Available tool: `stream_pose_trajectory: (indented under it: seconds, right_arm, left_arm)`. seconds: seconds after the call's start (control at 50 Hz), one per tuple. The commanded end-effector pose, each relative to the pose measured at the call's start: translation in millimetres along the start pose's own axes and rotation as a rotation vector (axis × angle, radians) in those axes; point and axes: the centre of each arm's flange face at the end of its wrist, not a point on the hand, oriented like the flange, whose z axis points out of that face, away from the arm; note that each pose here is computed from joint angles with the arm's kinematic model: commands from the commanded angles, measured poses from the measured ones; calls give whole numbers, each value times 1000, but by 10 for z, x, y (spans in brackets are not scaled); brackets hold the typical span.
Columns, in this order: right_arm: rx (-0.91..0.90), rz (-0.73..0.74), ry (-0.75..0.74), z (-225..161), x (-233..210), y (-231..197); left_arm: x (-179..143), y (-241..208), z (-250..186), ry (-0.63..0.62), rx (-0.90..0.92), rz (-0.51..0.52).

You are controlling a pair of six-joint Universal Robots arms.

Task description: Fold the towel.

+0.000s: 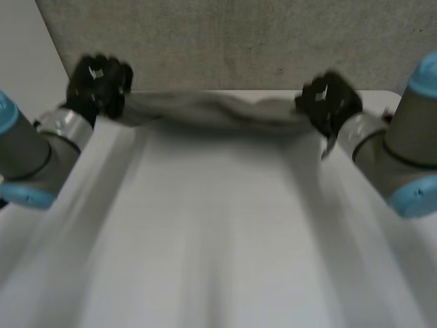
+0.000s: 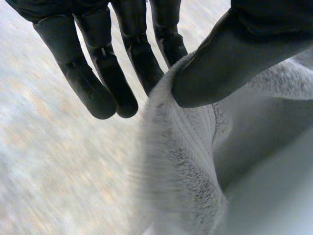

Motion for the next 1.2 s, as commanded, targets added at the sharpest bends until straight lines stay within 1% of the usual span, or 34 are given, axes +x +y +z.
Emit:
stream_pose_trajectory:
  seconds: [0.02, 0.04, 0.06, 0.12, 0.28, 0.46, 0.56, 0.82, 0.98, 1.12, 1.2]
  right_arm:
    - [-124, 47, -156, -231, -471, 353]
    - [-143, 53, -175, -267, -536, 402]
    - [-159, 59, -193, -291, -598, 449]
    - [-193, 75, -225, -321, -716, 547]
    - [-269, 178, -201, -324, -641, 759]
    - [-315, 193, -197, -381, -652, 818]
    - [-401, 191, -167, -463, -623, 903]
    - [-386, 178, -111, -610, -442, 734]
    - [-394, 182, -118, -716, -391, 659]
    - [-399, 189, -127, -703, -389, 709]
    - [-419, 200, -97, -648, -307, 824]
  left_arm:
    - [209, 507, -484, 84, -192, 159]
    - [196, 577, -551, 88, -221, 192]
    - [196, 578, -551, 88, -221, 192]
    - [159, 686, -679, 88, -272, 243]
    - [132, 741, -733, 82, -298, 233]
    - [144, 736, -739, 83, -297, 230]
    - [150, 740, -740, 83, -299, 228]
    - [164, 765, -765, 88, -309, 223]
    - [174, 766, -775, 89, -311, 222]
    - [167, 767, -774, 87, -311, 223]
    - [161, 783, -772, 86, -311, 224]
